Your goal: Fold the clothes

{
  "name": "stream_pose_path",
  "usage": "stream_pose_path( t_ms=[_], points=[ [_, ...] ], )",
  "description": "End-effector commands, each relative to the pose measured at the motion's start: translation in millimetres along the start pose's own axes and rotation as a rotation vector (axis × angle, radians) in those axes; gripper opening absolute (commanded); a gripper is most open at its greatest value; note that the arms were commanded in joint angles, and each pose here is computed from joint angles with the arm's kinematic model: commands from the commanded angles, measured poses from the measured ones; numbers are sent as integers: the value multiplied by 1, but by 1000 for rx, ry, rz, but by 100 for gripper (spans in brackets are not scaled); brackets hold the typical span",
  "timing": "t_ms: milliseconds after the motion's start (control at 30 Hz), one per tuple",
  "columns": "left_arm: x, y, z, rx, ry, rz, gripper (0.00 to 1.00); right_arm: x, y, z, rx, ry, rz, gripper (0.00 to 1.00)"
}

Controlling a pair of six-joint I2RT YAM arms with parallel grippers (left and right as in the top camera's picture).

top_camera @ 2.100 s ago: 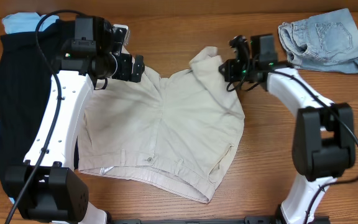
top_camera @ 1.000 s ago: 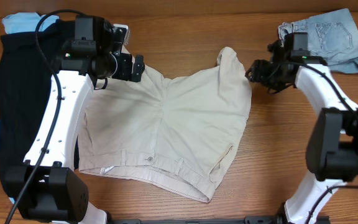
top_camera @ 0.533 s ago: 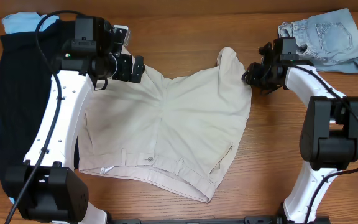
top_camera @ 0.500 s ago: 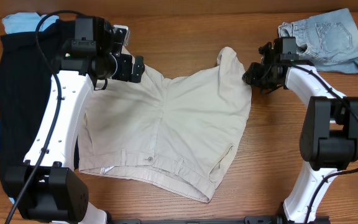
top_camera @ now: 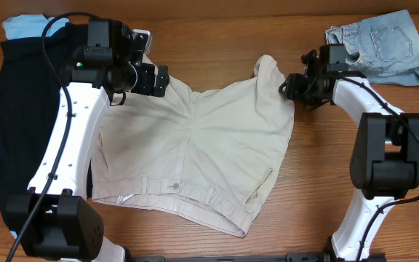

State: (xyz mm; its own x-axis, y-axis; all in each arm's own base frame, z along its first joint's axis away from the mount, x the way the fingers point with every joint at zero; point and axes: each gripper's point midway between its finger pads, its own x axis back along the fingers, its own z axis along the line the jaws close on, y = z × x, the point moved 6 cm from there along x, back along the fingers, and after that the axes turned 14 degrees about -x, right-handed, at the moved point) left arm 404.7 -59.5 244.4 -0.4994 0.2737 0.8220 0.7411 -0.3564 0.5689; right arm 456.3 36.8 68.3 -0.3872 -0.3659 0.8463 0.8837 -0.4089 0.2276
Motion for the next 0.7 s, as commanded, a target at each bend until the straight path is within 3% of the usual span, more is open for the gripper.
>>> stream_pose_path(
  t_ms=[0,200,333,467,567,667],
  points=[
    [-2,0,3,-16,6,5,100,-6,-8,7,23,-4,9,54],
    [-2,0,3,-16,6,5,100,-12,-10,5,39,-70,-10,48],
    [-2,0,3,-16,6,6,100,-11,-6,1,18,-111,-39,33],
    [-2,0,3,-16,6,5,100,-7,2,-6,-26,-116,-68,11],
    [-2,0,3,-16,6,5,100,8,14,-8,-42,-114,-97,4],
    [-2,0,3,-16,6,5,100,37,26,-5,-59,-110,-129,4]
  ],
)
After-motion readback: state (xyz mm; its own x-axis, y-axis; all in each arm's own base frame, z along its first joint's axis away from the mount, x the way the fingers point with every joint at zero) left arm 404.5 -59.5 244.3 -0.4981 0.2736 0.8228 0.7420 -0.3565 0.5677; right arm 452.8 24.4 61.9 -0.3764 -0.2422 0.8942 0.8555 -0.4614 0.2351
